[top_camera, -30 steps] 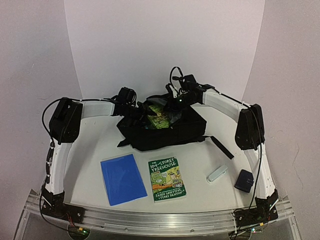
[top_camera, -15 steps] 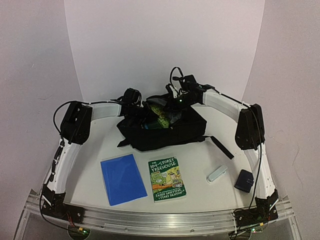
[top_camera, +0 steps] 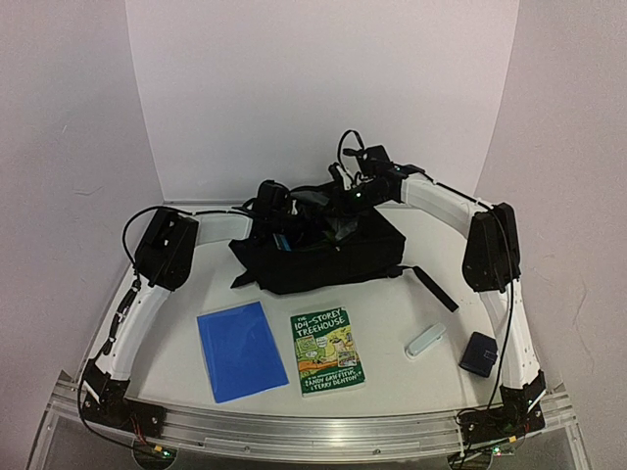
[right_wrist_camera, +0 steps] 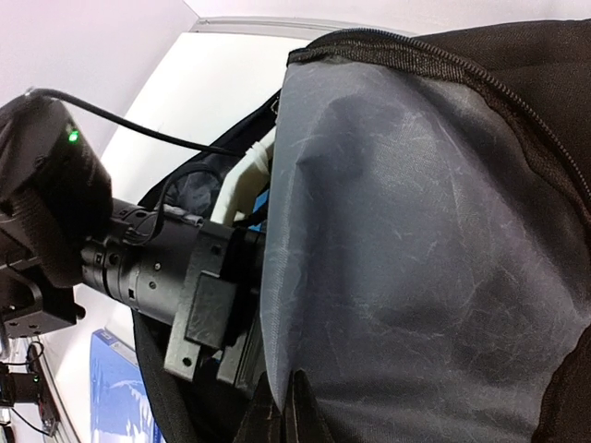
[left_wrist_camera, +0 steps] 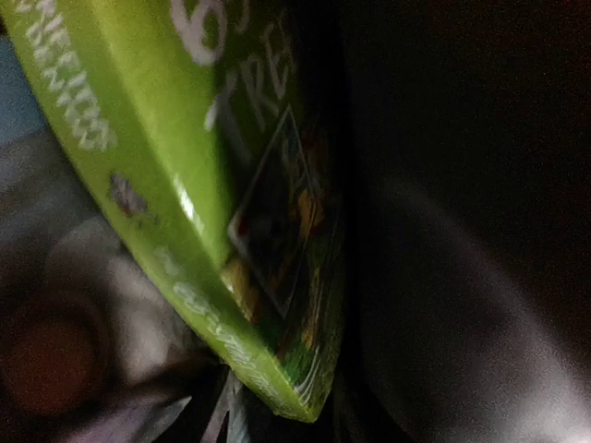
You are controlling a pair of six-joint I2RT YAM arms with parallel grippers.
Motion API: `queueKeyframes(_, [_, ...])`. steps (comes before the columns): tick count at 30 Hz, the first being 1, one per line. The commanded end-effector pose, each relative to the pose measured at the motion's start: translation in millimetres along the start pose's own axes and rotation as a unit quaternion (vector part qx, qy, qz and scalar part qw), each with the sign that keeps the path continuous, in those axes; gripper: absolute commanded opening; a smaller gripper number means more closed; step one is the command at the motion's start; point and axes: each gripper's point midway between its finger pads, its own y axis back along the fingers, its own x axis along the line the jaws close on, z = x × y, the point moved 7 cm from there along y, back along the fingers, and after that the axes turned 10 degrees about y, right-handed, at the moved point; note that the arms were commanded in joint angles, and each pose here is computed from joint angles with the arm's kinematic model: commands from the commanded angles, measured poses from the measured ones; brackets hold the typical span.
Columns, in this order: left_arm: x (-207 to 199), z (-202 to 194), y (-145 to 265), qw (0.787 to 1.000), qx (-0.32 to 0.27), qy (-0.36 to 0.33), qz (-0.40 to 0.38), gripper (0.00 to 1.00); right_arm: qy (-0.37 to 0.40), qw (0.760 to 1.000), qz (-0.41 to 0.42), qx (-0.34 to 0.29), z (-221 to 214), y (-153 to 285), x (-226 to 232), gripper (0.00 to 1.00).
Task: Pack the student bag
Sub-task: Place the book in the student bag.
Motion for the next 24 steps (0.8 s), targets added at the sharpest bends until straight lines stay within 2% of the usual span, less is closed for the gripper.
queueKeyframes(1, [-38,-5,36,0.998,-0.034,-0.047,-0.019,0.47,0.014,0.998,-0.035,-0.058,29,23,-11,0.0])
queueKeyframes(5, [-54,-17,72,0.994,-0.065,-0.085,0.031,0.63,0.0,0.996,-0.083,-0.037,11,9,-50,0.0])
queueKeyframes(9, [-67,-32,109,0.988,-0.094,-0.104,0.059,0.74,0.001,0.995,-0.091,-0.034,7,0,-63,0.01])
queueKeyframes(10, [-66,-37,117,0.987,-0.096,-0.105,0.07,0.76,0.003,0.995,-0.088,-0.037,9,1,-62,0.07])
queueKeyframes(15, [-45,-77,145,0.987,-0.082,-0.093,0.106,0.77,0.014,0.997,-0.063,-0.046,19,24,-45,0.57])
queueKeyframes(18, [-27,-107,155,0.985,-0.07,-0.087,0.132,0.77,0.025,0.998,-0.043,-0.046,17,59,-24,0.77])
queueKeyframes(24, [-1,-171,150,0.974,-0.021,-0.113,0.195,0.74,0.031,0.999,-0.006,-0.022,-21,121,15,0.91])
